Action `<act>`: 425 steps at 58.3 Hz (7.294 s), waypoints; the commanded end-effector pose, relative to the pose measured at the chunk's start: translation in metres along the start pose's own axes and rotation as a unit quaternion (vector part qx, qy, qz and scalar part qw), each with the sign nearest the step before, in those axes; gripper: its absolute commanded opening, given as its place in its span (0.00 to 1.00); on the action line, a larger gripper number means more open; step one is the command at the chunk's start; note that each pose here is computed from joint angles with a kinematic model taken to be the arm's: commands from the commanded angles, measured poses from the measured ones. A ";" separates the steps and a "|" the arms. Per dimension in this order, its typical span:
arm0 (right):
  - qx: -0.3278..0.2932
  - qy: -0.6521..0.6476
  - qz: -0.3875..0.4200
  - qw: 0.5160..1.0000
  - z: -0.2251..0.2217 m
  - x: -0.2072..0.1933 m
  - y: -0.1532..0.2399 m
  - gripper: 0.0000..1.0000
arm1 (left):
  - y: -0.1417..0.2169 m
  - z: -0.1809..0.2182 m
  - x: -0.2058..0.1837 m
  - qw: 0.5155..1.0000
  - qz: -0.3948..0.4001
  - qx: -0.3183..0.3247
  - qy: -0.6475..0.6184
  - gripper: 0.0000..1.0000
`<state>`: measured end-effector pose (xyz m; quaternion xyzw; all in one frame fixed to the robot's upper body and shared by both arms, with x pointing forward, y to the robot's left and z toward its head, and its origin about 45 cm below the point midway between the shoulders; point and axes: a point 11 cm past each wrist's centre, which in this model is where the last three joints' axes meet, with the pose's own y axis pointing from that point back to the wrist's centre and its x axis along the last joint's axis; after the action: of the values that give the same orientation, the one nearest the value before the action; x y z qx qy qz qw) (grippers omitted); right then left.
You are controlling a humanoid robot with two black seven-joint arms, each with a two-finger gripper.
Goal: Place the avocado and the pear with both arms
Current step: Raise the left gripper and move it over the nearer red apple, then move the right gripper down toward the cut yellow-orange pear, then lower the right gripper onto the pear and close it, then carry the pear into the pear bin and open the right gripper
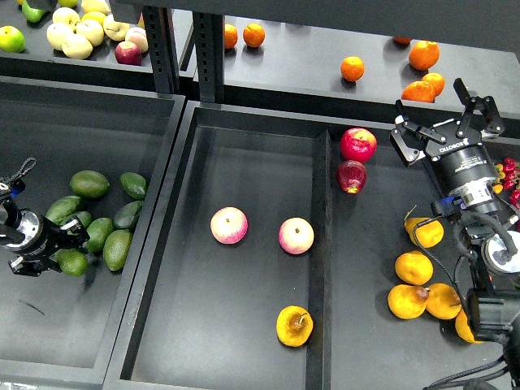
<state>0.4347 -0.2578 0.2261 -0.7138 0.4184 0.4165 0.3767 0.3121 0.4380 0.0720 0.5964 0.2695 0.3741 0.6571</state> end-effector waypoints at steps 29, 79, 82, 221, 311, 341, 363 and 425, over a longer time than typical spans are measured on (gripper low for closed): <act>-0.003 0.005 -0.004 1.000 -0.002 -0.004 -0.003 0.99 | 0.027 0.062 0.008 0.988 -0.015 -0.135 0.074 0.98; -0.125 0.082 -0.010 0.989 0.012 0.000 0.011 0.99 | 0.081 0.197 -0.200 0.729 -0.376 -0.487 0.300 0.97; -0.127 0.084 -0.021 0.988 0.012 -0.002 0.011 0.99 | 0.081 0.193 -0.192 0.724 -0.368 -0.492 0.315 0.97; -0.673 0.360 0.068 0.643 0.172 0.101 0.126 0.99 | 0.076 0.166 -0.166 0.674 -0.325 -0.525 0.405 0.99; -0.655 0.342 0.116 0.663 0.164 0.117 0.117 0.55 | 0.079 0.167 -0.169 0.674 -0.328 -0.528 0.400 0.99; -0.644 0.306 0.114 0.692 0.178 0.110 0.109 0.28 | 0.080 0.168 -0.169 0.674 -0.329 -0.529 0.398 0.99; -0.654 0.258 0.109 0.702 0.186 0.103 0.121 0.03 | 0.078 0.166 -0.171 0.675 -0.329 -0.526 0.399 0.99; -0.560 0.281 0.151 0.764 0.052 0.075 0.086 0.02 | 0.076 0.162 -0.173 0.675 -0.330 -0.524 0.402 0.99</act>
<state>0.3654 -0.2376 0.1138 -0.8178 0.2818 0.4084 -0.2914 0.3295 0.2035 0.1544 -0.1809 0.4466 0.4166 0.7709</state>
